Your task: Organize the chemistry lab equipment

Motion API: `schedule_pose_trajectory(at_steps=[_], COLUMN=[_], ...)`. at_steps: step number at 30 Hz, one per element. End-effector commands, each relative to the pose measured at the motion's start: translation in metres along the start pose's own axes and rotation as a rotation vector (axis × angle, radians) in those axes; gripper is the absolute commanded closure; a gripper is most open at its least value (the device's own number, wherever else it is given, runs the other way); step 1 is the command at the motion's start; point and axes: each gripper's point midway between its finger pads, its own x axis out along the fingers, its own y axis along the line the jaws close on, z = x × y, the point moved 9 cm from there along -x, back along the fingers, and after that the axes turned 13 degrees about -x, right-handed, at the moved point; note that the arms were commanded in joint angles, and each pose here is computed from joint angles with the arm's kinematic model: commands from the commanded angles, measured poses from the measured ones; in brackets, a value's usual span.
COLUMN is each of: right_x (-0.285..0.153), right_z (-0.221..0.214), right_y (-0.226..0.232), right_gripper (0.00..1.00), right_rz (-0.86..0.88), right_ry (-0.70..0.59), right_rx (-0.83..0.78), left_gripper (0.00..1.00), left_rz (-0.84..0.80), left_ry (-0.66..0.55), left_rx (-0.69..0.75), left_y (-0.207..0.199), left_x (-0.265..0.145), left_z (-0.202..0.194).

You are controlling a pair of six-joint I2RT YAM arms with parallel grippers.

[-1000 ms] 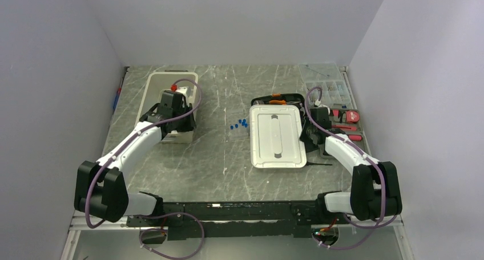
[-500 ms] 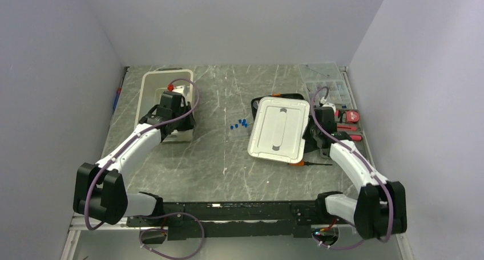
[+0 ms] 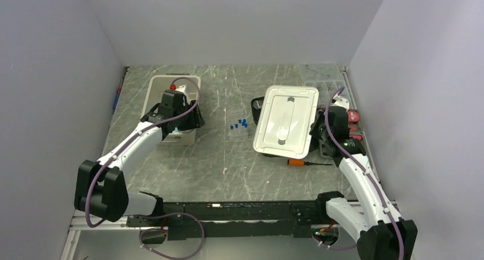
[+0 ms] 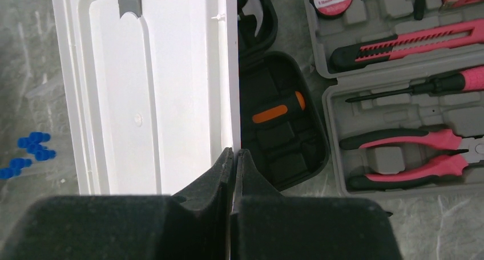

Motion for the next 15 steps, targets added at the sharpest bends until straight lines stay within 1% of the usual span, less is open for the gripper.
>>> schedule_pose_trajectory(at_steps=[1, 3, 6, 8, 11, 13, 15], right_x=[-0.028, -0.038, -0.054, -0.061, -0.072, -0.078, -0.083], right_z=[0.038, 0.046, 0.061, 0.068, 0.077, 0.083, 0.089], right_y=[0.007, 0.009, 0.013, 0.016, 0.023, 0.028, 0.034], right_gripper=[1.0, 1.0, 1.0, 1.0, 1.0, 1.0, 1.0], right_rz=[0.07, 0.102, 0.152, 0.186, 0.263, 0.319, 0.375], right_ry=[-0.146, -0.176, -0.225, -0.246, -0.281, -0.306, -0.326], right_rx=[0.029, 0.032, 0.03, 0.031, 0.033, 0.037, 0.044], left_gripper=[0.35, 0.24, 0.16, 0.06, 0.04, 0.04, 0.03], left_rz=[-0.044, -0.04, -0.054, -0.095, -0.203, -0.323, -0.481], left_ry=[-0.08, -0.14, -0.231, -0.29, -0.359, -0.35, -0.308], left_rx=[0.035, 0.059, 0.1, 0.129, 0.174, 0.202, 0.22], left_y=[-0.02, -0.025, -0.035, -0.043, -0.057, -0.07, -0.084], left_x=[-0.012, -0.023, -0.043, -0.057, -0.077, -0.089, -0.099], left_z=[0.023, 0.035, 0.052, 0.06, 0.063, 0.059, 0.052])
